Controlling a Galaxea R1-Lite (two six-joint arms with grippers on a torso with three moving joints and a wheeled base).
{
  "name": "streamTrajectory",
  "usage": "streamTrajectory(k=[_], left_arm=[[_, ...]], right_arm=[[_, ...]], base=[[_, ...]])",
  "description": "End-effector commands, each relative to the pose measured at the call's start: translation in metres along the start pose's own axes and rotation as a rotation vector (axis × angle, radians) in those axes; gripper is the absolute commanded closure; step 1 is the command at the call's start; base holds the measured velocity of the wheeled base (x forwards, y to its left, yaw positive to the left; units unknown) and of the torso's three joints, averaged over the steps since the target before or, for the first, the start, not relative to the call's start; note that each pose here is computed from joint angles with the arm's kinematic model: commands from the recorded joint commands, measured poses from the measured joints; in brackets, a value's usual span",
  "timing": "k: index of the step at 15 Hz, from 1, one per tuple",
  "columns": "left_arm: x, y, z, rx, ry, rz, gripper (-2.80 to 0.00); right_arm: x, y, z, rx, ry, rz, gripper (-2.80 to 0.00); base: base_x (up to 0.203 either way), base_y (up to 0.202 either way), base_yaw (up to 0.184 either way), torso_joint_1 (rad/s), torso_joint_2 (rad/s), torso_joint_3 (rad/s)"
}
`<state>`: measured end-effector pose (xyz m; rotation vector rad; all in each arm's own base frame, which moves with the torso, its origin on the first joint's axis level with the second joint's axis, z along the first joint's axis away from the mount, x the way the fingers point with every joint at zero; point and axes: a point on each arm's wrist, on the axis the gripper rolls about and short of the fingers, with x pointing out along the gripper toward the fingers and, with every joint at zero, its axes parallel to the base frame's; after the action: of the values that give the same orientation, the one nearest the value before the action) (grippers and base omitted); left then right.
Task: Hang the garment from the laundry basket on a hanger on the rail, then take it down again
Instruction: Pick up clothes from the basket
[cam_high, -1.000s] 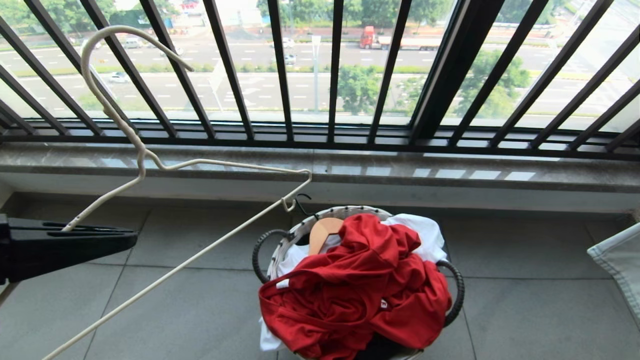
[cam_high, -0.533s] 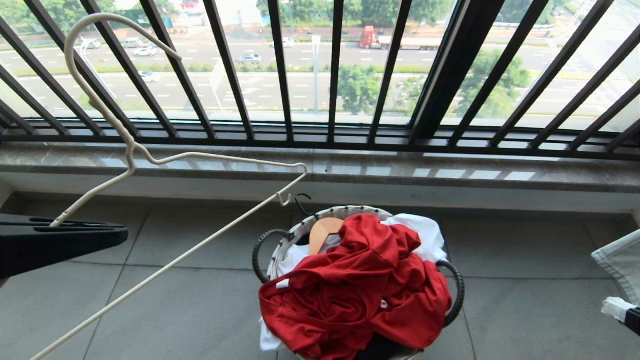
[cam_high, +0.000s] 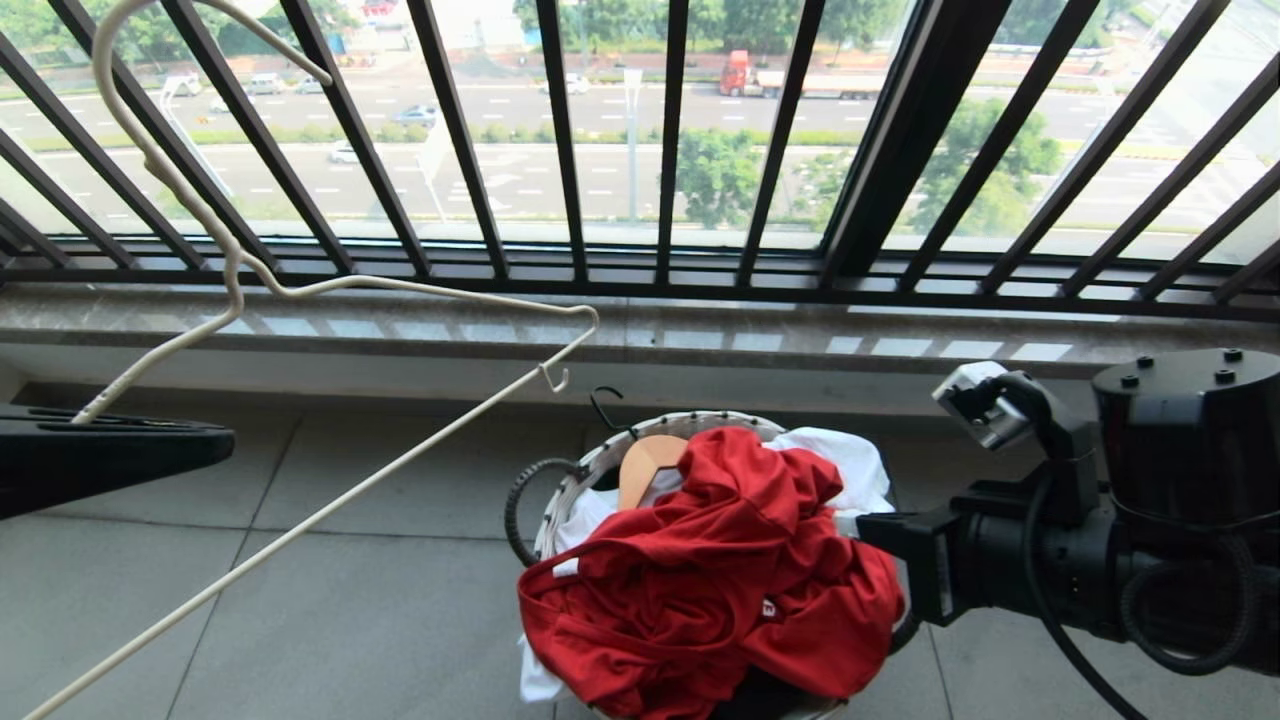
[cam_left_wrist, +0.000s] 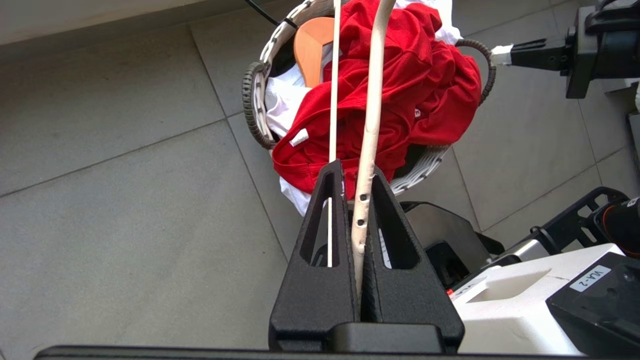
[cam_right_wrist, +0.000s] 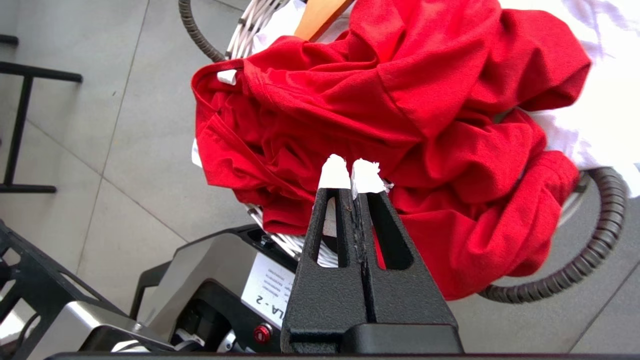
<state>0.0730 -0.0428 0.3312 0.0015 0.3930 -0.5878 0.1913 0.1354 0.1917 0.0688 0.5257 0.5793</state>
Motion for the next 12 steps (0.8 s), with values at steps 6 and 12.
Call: streamTrajectory(k=[6, 12], left_arm=[[-0.004, 0.001, 0.003, -0.006, -0.022, 0.048, 0.00], [-0.008, 0.000, 0.003, -0.005, -0.037, 0.053, 0.00]], right_arm=[[0.098, 0.052, -0.042, -0.156, 0.218, 0.010, 0.00], [0.114, 0.052, -0.053, -0.193, 0.235, 0.028, -2.80]], base=[[0.000, 0.000, 0.000, 0.000, 0.00, 0.000], [0.000, 0.000, 0.000, 0.000, 0.00, 0.000]])
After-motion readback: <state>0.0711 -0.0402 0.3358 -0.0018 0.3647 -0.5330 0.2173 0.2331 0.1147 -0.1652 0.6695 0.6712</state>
